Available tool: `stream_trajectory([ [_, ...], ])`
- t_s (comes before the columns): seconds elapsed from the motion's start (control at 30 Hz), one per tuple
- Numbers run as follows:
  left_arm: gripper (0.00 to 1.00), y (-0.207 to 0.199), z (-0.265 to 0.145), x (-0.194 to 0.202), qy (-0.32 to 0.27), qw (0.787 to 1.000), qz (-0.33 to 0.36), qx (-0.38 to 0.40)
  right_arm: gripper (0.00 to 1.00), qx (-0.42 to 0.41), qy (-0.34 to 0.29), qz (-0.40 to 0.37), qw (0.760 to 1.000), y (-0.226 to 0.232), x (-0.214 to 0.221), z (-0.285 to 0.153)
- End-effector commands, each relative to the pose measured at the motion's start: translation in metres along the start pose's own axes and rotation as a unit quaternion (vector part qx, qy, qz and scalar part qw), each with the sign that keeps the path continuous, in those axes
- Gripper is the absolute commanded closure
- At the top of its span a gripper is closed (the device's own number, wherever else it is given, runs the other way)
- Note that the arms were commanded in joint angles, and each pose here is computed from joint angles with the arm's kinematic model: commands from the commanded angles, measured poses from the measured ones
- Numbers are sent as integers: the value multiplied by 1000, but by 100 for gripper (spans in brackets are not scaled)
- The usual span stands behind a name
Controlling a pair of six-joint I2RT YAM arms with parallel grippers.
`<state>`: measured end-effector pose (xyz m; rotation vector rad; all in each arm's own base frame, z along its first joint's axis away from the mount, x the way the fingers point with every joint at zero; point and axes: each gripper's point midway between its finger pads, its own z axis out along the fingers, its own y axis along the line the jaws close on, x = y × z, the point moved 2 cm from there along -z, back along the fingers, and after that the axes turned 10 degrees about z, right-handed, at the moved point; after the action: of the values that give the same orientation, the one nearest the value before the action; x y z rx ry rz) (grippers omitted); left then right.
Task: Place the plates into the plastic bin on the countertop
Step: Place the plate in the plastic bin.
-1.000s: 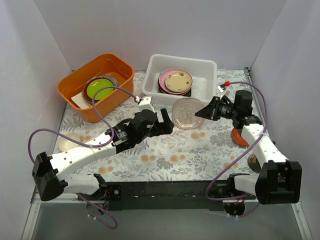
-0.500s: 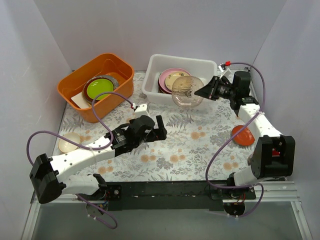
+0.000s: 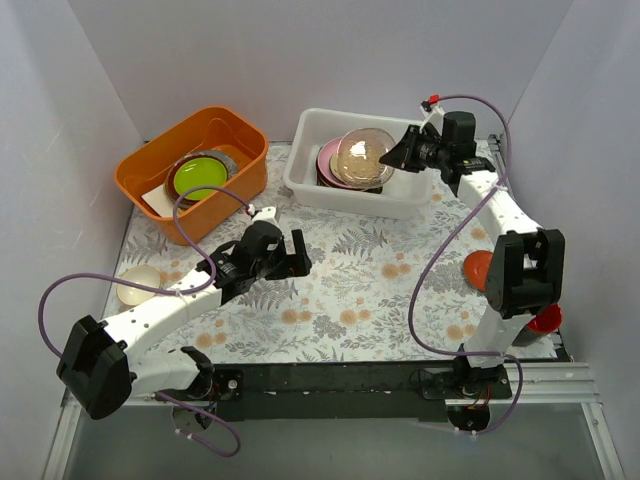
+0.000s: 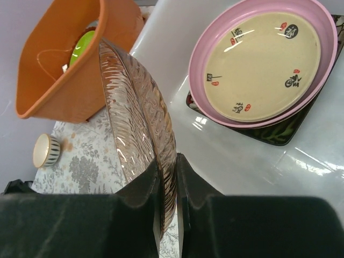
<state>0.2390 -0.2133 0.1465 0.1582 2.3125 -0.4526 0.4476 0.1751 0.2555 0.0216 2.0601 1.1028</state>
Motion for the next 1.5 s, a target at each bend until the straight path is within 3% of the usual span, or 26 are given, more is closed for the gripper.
stream_trajectory([
  [0.0,2,-5,-3,2,2,999,16,31,96,33,-7,0,999,-17,-13,21],
  [0.23,2,2,3,26,31,999,-5,30,95,40,9,34,999,-43,-24,62],
  [0.63,2,5,-2,52,49,996,-54,45,94,70,16,83,994,-76,-21,97],
  [1.47,2,8,-7,68,59,993,-80,56,85,103,26,103,989,-102,-8,127],
])
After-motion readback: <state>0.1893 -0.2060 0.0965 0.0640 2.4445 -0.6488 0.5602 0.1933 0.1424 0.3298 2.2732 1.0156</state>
